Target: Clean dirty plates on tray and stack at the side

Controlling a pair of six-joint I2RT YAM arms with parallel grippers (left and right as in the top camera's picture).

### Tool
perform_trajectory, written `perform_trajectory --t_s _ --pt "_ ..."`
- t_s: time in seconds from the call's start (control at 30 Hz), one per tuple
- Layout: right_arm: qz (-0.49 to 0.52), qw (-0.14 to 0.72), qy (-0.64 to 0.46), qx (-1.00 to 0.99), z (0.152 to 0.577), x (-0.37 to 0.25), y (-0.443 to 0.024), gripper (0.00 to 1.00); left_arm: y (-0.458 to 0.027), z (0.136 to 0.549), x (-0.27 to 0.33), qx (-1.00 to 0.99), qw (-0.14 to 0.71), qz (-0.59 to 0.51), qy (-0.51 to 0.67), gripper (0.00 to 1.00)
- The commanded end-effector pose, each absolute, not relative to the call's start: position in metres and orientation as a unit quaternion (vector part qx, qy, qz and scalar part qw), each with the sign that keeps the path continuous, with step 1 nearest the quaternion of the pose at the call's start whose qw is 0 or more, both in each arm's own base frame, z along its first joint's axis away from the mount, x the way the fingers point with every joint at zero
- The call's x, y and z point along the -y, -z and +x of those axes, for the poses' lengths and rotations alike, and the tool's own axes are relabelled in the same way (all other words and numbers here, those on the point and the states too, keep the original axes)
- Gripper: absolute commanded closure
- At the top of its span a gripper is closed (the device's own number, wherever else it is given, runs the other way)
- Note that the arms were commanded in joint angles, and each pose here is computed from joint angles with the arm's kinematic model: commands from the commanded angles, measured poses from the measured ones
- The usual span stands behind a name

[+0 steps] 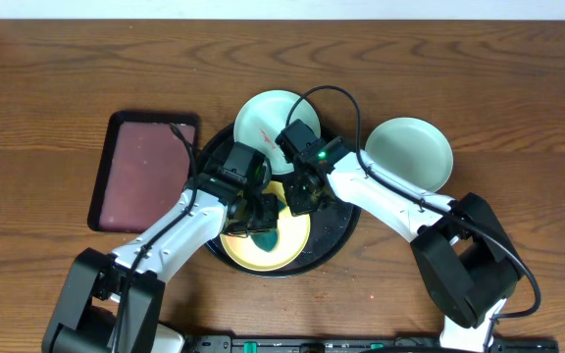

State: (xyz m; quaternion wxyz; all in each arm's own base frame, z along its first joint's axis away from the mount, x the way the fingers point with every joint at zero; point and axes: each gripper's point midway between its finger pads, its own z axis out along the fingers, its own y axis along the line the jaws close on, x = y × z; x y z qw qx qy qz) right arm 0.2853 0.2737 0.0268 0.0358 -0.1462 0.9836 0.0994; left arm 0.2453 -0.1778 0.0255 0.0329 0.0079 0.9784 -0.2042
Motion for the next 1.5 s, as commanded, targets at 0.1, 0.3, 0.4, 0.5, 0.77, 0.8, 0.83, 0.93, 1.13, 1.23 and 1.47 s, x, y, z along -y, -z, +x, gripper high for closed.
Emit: perform_trajectory --t_s 0.1,0.3,0.4,0.5,0.77,0.8,0.83,0.93,1.13,1.23,1.47 --pt "-0.153 0.045 -0.115 -0.981 0.29 -0.284 -0.032 0.99 -0.027 0.242 0.19 -0.97 0.035 0.058 0.233 0.93" --pt "-0.153 0.045 -0.115 -0.981 0.29 -0.284 -0.032 0.99 -0.018 0.277 0.152 -0.986 0.117 0.042 0.112 0.93" --pt "-0.153 0.045 -0.115 -0.981 0.29 -0.284 -0.032 0.99 -0.018 0.293 0.121 -0.987 0.161 0.022 0.021 0.93" --pt "-0.153 0.044 -0.115 -0.981 0.29 -0.284 -0.031 0.99 -0.021 0.301 0.101 -0.982 0.183 0.011 -0.037 0.93" --pt "-0.153 0.043 -0.116 -0.98 0.289 -0.284 -0.032 0.99 -0.019 0.288 0.08 -0.981 0.167 -0.051 -0.083 0.93" --pt "-0.153 0.043 -0.116 -0.98 0.289 -0.284 -0.032 0.99 -0.019 0.285 0.078 -0.981 0.162 -0.06 -0.084 0.93" --pt "-0.153 0.043 -0.116 -0.98 0.289 -0.284 -0.032 0.99 -0.018 0.283 0.077 -0.982 0.158 -0.067 -0.085 0.92" --pt "-0.153 0.043 -0.116 -0.98 0.289 -0.284 -0.032 0.99 -0.015 0.274 0.08 -0.985 0.137 -0.071 -0.075 0.93" --pt "-0.154 0.045 -0.122 -0.979 0.29 -0.286 -0.032 0.99 -0.012 0.26 0.08 -0.986 0.107 -0.114 -0.066 0.93" --pt "-0.163 0.05 -0.132 -0.976 0.292 -0.291 -0.034 0.98 -0.012 0.261 0.081 -0.978 0.113 -0.168 -0.058 0.93" --pt "-0.173 0.053 -0.146 -0.973 0.293 -0.297 -0.033 0.78 -0.012 0.267 0.085 -0.97 0.124 -0.205 -0.044 0.92"
